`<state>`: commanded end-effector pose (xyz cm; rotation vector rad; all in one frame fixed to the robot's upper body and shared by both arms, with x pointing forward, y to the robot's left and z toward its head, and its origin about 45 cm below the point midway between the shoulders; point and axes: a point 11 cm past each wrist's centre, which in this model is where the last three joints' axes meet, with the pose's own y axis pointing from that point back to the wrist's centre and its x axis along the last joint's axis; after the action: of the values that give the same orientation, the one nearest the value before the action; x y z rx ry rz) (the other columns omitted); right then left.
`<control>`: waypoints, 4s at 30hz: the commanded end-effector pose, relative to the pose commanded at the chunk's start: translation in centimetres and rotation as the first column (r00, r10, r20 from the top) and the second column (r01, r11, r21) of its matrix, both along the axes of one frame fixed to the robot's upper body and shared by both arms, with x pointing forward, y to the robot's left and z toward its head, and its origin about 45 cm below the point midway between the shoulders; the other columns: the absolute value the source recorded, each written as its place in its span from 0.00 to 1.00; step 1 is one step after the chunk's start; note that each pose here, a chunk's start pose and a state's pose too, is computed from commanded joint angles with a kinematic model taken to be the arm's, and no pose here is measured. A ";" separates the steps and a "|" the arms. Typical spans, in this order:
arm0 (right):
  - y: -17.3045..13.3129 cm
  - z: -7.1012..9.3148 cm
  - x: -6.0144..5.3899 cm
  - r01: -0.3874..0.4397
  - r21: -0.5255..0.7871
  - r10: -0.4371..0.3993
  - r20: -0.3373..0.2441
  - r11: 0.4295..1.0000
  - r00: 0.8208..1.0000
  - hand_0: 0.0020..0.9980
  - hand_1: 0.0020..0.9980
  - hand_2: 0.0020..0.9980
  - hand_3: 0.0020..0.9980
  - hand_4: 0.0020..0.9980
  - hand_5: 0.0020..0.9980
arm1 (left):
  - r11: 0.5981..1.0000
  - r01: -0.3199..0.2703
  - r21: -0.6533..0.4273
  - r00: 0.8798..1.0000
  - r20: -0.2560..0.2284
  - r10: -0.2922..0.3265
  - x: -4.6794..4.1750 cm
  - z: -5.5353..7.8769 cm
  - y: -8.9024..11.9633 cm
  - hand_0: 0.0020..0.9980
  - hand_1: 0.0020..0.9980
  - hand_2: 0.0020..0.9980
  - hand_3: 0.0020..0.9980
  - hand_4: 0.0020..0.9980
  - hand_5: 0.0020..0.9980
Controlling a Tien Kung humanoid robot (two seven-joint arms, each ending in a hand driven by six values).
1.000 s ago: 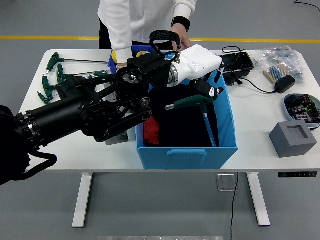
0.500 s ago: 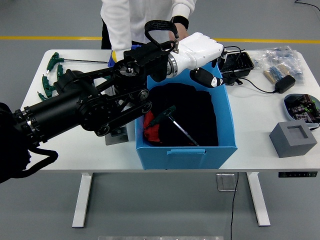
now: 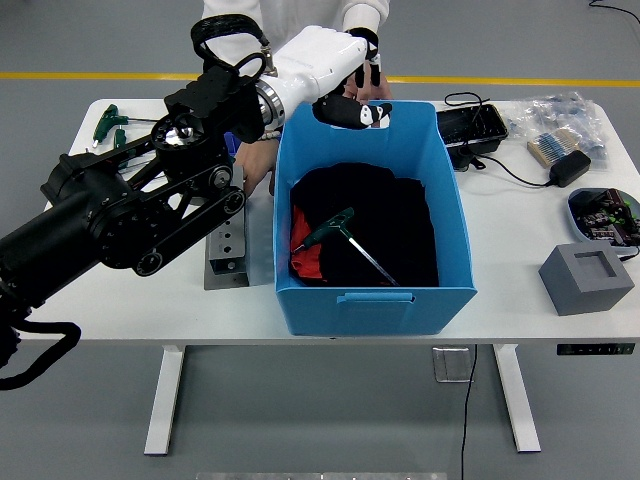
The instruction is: Lift tool from toolbox,place it in box,lift tool from toolbox,place it in box
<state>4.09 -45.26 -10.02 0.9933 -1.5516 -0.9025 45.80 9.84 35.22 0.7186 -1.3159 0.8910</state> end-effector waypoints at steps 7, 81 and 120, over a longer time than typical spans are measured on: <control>0.3 -0.2 -0.7 0.003 0.004 -0.003 -0.012 1.000 1.000 0.68 0.64 0.72 0.58 0.78 0.72 | 0.996 -0.043 0.079 0.999 -0.011 0.044 -0.11 -2.2 3.3 0.40 0.54 0.60 0.61 0.74 0.64; -0.3 0.2 0.5 0.012 -0.002 -0.012 0.016 1.000 1.000 0.68 0.64 0.72 0.57 0.78 0.72 | 0.697 -0.065 0.714 0.936 -0.199 0.292 3.62 -11.9 11.7 0.62 0.68 0.62 0.57 0.80 0.69; -0.3 0.2 0.4 0.011 -0.002 -0.011 0.013 1.000 1.000 0.68 0.64 0.72 0.57 0.78 0.72 | 0.694 -0.038 0.718 0.922 -0.242 0.301 3.09 -13.2 11.3 0.61 0.57 0.46 0.50 0.80 0.71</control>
<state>4.51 -45.52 -9.86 0.9920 -1.5696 -0.9038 48.90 21.15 22.00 1.5578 -1.2670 0.3354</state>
